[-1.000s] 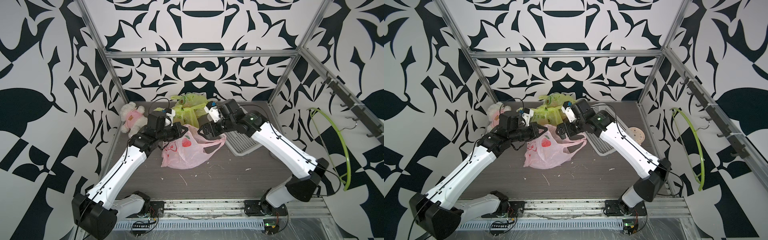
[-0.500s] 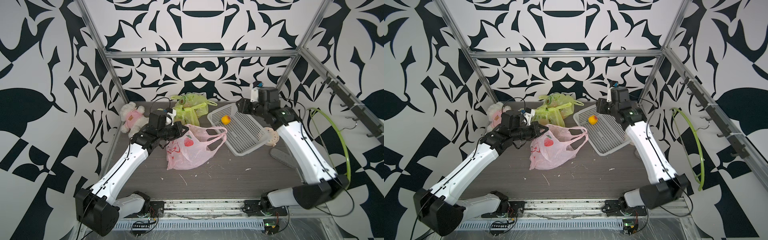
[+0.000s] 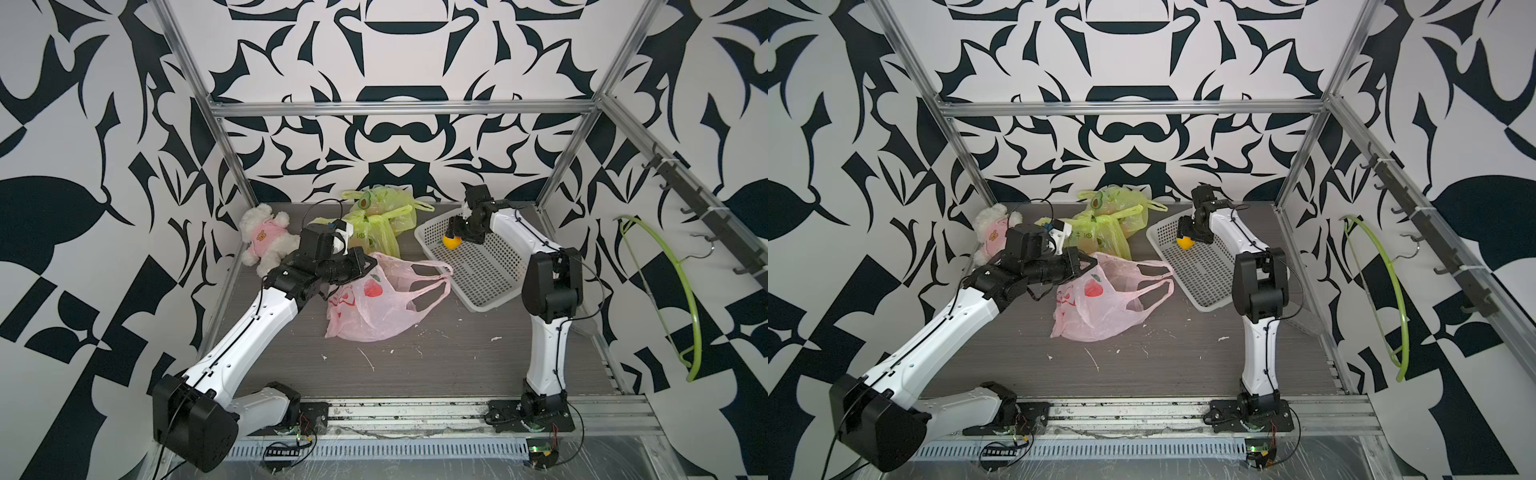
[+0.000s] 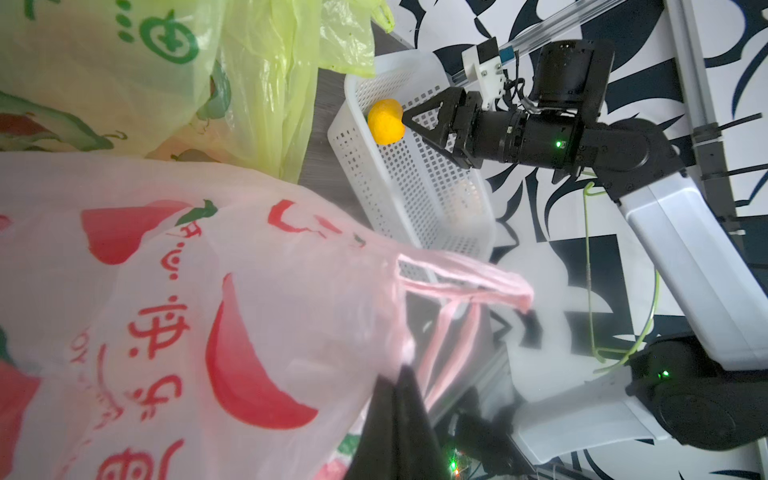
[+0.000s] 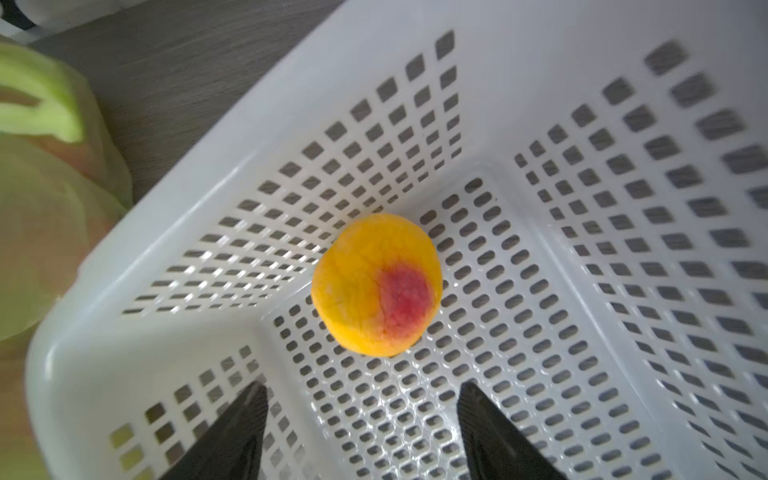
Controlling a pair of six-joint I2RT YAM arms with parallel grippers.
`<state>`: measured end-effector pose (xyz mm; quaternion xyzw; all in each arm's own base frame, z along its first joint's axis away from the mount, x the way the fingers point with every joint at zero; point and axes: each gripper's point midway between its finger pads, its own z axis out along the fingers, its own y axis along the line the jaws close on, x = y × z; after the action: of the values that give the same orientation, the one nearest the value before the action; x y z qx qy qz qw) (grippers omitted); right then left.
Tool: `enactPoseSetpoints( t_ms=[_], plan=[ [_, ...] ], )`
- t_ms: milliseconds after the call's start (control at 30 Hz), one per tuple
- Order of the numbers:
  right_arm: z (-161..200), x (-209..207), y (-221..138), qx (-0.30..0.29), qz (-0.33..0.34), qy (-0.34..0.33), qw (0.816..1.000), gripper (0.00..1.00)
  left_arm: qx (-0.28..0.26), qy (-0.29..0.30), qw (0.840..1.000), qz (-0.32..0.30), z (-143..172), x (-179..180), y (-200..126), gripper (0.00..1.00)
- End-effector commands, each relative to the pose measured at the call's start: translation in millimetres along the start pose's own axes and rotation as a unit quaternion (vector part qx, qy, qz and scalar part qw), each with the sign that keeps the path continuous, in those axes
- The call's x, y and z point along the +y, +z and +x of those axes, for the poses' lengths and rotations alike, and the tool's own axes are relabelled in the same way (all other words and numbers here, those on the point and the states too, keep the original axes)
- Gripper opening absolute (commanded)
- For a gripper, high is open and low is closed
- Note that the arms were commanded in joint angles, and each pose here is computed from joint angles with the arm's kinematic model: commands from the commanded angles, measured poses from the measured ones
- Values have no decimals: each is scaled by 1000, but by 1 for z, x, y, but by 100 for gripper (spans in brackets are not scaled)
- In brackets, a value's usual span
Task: Place the peach into a plastic bag & tie a knot
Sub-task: Pick up the peach from the basket.
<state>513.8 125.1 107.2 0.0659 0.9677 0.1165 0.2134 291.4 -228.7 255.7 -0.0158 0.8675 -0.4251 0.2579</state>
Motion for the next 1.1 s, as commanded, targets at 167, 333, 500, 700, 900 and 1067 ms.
enactPoseSetpoints(
  t_ms=[167,333,500,700,900,1067],
  plan=[
    [-26,3,14,-12,11,10,1000,76,5,3,1000,5,8,5,0,0],
    [-26,-1,34,2,21,14,1000,77,6,3,1000,7,8,4,-1,0],
    [-25,-1,40,6,20,14,1000,68,7,2,1000,6,8,4,0,0],
    [-22,9,3,-19,-5,5,1000,43,6,0,1000,4,7,4,0,0],
    [19,60,-96,-62,-109,-44,991,34,4,0,1000,7,4,1,-1,0],
    [95,118,-185,-87,-214,-134,964,34,1,0,1000,3,3,2,-2,0]
  ],
)
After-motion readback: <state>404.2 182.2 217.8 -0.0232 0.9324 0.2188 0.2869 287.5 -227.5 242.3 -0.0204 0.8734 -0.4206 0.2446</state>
